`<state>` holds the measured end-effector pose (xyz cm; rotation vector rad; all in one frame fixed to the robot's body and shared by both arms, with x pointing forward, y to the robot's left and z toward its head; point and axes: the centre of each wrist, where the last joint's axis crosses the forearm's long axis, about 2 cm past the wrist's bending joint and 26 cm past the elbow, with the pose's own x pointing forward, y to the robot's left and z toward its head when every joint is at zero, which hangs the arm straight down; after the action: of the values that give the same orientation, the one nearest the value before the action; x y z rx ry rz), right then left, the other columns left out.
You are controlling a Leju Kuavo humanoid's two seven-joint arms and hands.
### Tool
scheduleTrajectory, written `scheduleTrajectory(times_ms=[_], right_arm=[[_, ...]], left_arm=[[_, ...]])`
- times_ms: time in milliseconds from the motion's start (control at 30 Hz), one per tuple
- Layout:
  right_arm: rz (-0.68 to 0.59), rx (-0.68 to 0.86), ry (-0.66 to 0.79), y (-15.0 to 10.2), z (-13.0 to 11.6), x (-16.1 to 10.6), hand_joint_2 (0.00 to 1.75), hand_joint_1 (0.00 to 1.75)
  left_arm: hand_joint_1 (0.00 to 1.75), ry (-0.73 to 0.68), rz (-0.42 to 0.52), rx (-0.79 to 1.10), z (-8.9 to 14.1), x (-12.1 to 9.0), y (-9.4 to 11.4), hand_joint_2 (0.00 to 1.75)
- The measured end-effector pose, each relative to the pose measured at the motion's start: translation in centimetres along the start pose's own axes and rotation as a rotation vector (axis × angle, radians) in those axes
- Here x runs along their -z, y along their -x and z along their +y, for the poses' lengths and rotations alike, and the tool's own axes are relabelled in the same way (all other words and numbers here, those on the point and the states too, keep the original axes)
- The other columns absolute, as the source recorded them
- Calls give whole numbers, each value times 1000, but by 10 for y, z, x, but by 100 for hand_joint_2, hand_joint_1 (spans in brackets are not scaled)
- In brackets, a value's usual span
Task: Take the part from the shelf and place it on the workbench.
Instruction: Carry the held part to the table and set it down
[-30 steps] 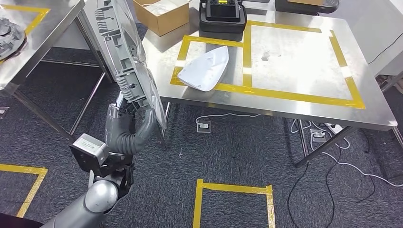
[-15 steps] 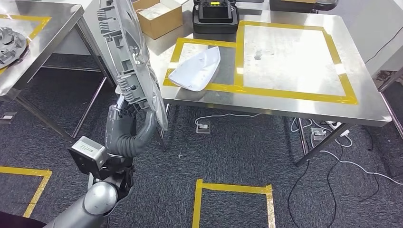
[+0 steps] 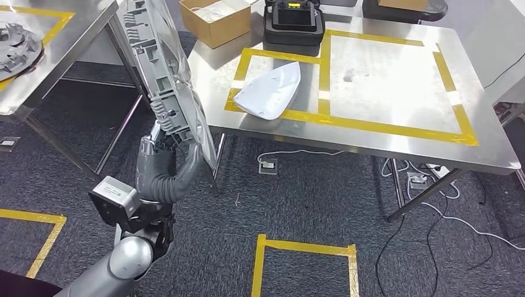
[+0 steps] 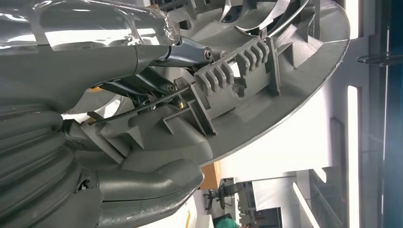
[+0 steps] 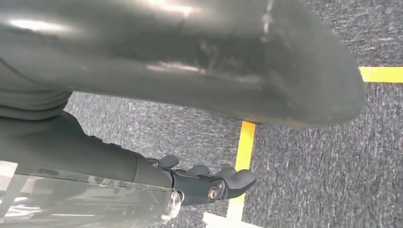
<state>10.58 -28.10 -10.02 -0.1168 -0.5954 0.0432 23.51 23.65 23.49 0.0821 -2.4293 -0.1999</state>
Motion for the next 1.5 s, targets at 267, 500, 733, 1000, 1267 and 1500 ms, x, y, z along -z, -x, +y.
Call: scheduleTrajectory(times_ms=[267, 500, 733, 1000, 1267, 1500], right_arm=[[-4, -2, 1, -1, 0, 1, 0, 0], [-12, 2, 9, -2, -1, 1, 0, 0], [-13, 12, 19, -3, -2, 1, 0, 0], [-17, 11, 23, -4, -1, 1, 0, 0], [-20, 11, 25, -5, -2, 2, 0, 0], [-22, 11, 26, -5, -2, 2, 0, 0]], left_arm=[[175, 1, 0, 1, 0, 0, 0, 175], [175, 3, -1, 2, 0, 0, 0, 175], [175, 4, 4, 3, 0, -2, 0, 175], [175, 4, 2, 5, 0, -2, 0, 175], [175, 5, 1, 5, 0, -2, -1, 175], [175, 5, -1, 6, 0, -2, -1, 175]])
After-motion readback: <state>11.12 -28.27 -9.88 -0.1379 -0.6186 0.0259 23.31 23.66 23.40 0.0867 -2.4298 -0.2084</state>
